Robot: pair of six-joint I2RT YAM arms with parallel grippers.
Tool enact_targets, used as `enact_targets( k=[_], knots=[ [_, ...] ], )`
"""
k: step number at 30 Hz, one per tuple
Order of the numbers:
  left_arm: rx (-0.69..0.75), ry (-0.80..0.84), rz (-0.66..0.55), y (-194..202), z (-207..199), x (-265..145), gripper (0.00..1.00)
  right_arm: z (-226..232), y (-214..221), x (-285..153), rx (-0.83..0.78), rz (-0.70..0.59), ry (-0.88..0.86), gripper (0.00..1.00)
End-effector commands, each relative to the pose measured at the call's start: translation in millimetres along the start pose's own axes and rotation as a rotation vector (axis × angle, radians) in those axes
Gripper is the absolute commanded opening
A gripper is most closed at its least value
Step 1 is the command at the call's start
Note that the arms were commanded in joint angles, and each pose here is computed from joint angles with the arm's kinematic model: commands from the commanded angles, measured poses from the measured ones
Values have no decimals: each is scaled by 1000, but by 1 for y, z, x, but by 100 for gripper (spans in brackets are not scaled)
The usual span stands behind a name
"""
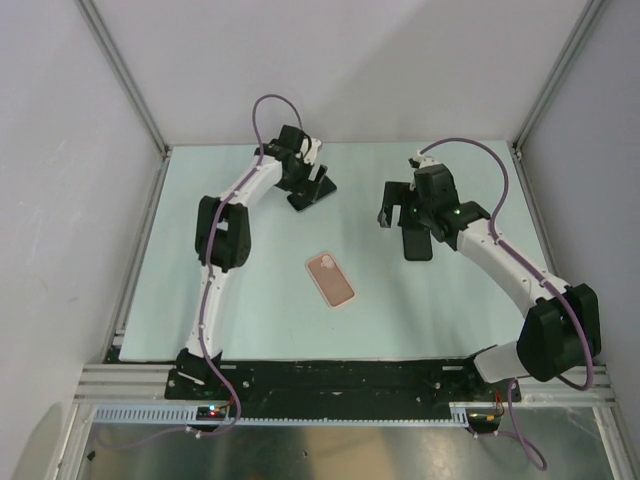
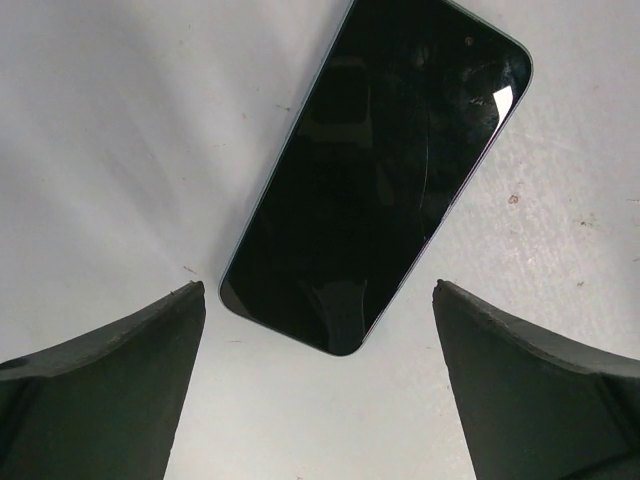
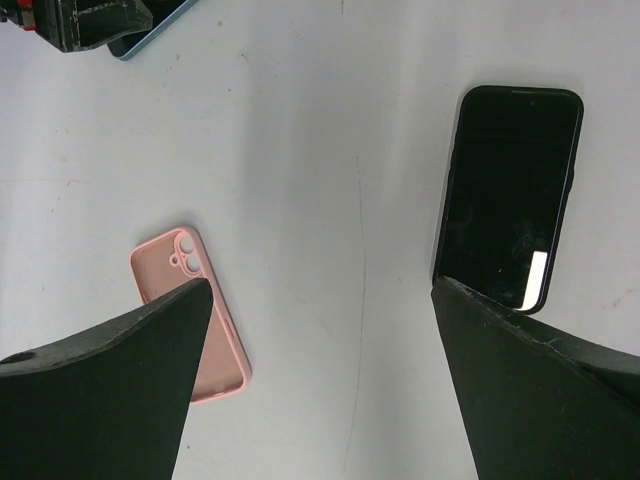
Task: Put the phone into the phone case
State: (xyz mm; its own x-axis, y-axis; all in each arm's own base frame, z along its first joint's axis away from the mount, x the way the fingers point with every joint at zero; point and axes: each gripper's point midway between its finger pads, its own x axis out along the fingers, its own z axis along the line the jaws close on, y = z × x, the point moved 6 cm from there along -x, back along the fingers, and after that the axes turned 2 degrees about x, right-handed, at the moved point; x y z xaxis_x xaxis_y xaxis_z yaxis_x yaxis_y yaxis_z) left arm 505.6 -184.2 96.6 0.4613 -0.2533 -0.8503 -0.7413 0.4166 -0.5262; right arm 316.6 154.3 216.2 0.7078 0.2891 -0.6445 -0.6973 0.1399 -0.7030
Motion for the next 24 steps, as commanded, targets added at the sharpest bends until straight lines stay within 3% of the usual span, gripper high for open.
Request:
enact_targets(
  k=[1,4,9,13,15,18,24],
  knots=[
    [-54,1,2,-5,3,-3,99,0,-12,-11,6,-62,-5,98],
    [-99,46,11,-2,1,0,95,-2,-13,-13,7,-67,-3,99],
    [-159,105,36,6,-1,7,73,-3,-15,-16,9,-75,-2,99],
    [-177,116,50,10,-1,8,70,-3,-15,-16,10,-74,1,99],
    [-172,106,54,11,-1,7,73,-3,-15,-16,9,-75,0,98],
    [-163,76,35,5,2,-3,88,-4,-15,-15,9,-75,0,99],
    [-155,-27,-122,-35,13,-62,91,0,-21,16,84,-43,3,99]
  ],
)
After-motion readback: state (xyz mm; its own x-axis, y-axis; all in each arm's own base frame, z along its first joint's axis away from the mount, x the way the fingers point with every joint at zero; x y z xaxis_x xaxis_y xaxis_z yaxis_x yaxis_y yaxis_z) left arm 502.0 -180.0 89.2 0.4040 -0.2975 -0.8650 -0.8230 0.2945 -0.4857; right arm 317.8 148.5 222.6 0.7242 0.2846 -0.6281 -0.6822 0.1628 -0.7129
